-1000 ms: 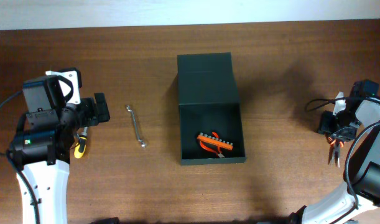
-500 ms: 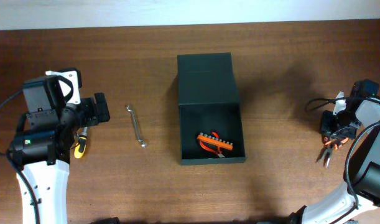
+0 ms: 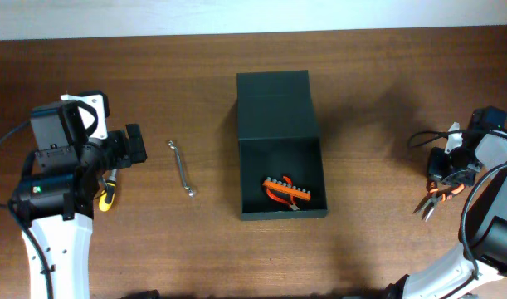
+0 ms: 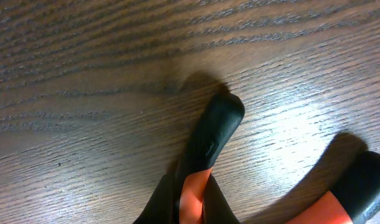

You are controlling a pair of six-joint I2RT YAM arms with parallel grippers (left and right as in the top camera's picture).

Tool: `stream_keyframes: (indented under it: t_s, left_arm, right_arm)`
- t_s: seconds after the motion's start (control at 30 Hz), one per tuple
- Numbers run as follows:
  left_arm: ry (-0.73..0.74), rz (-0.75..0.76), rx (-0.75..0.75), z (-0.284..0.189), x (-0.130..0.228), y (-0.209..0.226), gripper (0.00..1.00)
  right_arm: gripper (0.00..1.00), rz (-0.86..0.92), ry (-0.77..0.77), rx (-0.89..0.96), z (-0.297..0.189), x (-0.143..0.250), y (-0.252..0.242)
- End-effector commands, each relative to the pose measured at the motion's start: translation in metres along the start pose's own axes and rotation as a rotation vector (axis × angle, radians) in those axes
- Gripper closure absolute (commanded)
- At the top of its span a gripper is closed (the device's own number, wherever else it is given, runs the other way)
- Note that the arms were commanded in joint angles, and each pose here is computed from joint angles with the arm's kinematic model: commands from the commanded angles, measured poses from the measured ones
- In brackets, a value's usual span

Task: Pack container
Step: 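Carry the orange-black pliers into the green box and release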

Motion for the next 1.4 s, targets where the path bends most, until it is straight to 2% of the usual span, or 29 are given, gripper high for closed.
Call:
stream_keyframes:
  t_s: [0.0,0.2,0.37,0.53,0.7,0.83,0.97,1.07,1.17,1.37]
  left_arm:
    - [-0.023,0.017,0.006,-0.005,-0.004,0.001,0.01]
    - [-0.023,0.017,0.006,-0.005,-0.004,0.001,0.01]
    - [-0.025,0.017,0.012,-0.005,-0.005,0.001,0.01]
    - [-0.027,0.018,0.022,-0.005,-0.005,0.0,0.01]
    - [-0.027,0.017,0.021,-0.005,-0.005,0.0,0.01]
    - [-0.026,0.017,0.021,-0.005,-0.005,0.0,0.01]
    - [-0.02,0.017,0.023,-0.005,-0.004,0.0,0.01]
    - [-0.019,0.017,0.023,-0.005,-0.004,0.0,0.01]
    - [-0.018,0.017,0.023,-0.005,-0.003,0.0,0.01]
    - [-0.016,0.017,0.024,-0.005,-0.003,0.0,0.01]
  right_arm:
    - [0.96,0.012,0.042,-0.055,0.01,0.009,0.003]
    - [0.96,0.027,0.033,-0.074,0.008,0.006,0.006]
    - [0.96,-0.015,0.009,-0.088,-0.016,-0.007,0.023]
    - [0.96,-0.144,-0.073,-0.113,-0.078,-0.025,0.068]
    - [0.96,-0.425,-0.183,-0.153,-0.164,-0.02,0.136]
    - [0.96,-0.751,-0.262,-0.204,-0.224,0.012,0.196]
    - [0.96,-1.167,-0.266,-0.32,-0.255,0.067,0.249]
    - [0.96,-1.402,-0.219,-0.343,-0.255,0.11,0.279]
    - [0.96,-1.56,-0.157,-0.355,-0.246,0.145,0.299]
    - [0.96,-1.775,-0.032,-0.355,-0.22,0.193,0.316]
Point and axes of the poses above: each gripper's point midway between its finger pads, its own z axis out along the fingers, its own y axis along the line the jaws close on, x = y × z, the point moved 10 cm from there along -z, back along the fingers, and after that the axes turned 11 degrees about z, right-handed, at the moved point
